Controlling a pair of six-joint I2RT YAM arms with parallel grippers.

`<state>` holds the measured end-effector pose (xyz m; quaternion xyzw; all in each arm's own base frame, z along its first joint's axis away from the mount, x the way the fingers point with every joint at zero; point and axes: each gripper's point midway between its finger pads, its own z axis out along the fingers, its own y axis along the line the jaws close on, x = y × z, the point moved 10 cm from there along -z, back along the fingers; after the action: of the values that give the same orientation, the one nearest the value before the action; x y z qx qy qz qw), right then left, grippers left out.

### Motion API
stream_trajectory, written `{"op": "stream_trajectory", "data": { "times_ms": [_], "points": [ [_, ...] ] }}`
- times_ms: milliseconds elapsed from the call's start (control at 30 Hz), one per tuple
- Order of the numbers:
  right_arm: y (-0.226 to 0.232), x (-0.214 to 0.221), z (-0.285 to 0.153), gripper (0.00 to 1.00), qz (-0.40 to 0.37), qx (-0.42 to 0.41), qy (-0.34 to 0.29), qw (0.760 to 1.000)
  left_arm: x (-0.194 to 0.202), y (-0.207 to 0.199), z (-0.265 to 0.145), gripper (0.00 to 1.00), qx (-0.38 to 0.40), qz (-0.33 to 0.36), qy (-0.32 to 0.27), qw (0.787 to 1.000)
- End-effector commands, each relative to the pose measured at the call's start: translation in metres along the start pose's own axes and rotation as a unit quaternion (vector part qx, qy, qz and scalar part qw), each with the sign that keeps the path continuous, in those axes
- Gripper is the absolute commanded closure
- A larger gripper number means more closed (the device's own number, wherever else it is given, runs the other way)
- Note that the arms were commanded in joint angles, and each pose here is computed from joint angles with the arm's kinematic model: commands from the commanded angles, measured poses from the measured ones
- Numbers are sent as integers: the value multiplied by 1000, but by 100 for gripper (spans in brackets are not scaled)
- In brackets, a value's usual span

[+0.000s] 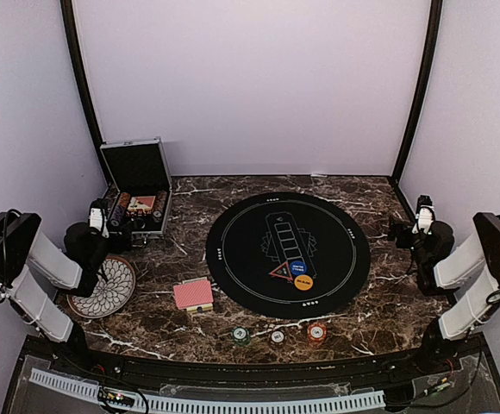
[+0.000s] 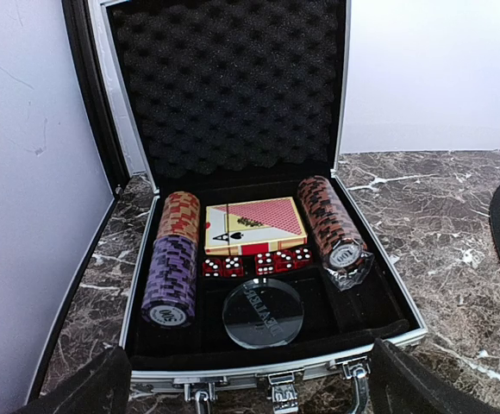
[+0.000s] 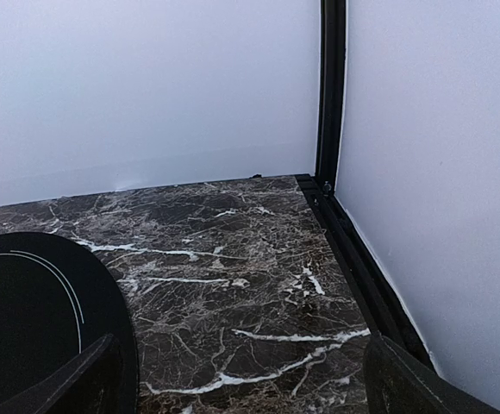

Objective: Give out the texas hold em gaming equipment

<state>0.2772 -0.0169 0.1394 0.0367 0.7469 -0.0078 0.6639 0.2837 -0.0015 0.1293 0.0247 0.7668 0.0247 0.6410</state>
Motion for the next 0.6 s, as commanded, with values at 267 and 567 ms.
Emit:
{"op": "stream_trajectory", "data": {
  "times_ms": [267,567],
  "points": [
    [-1,-9,4,2,-2,2,-26,1000,-15,-5,7,1,47,20,-14,999],
    [-8,-48,25,1,19,77,18,997,-45,-11,18,1,115,62,39,991]
  ]
}}
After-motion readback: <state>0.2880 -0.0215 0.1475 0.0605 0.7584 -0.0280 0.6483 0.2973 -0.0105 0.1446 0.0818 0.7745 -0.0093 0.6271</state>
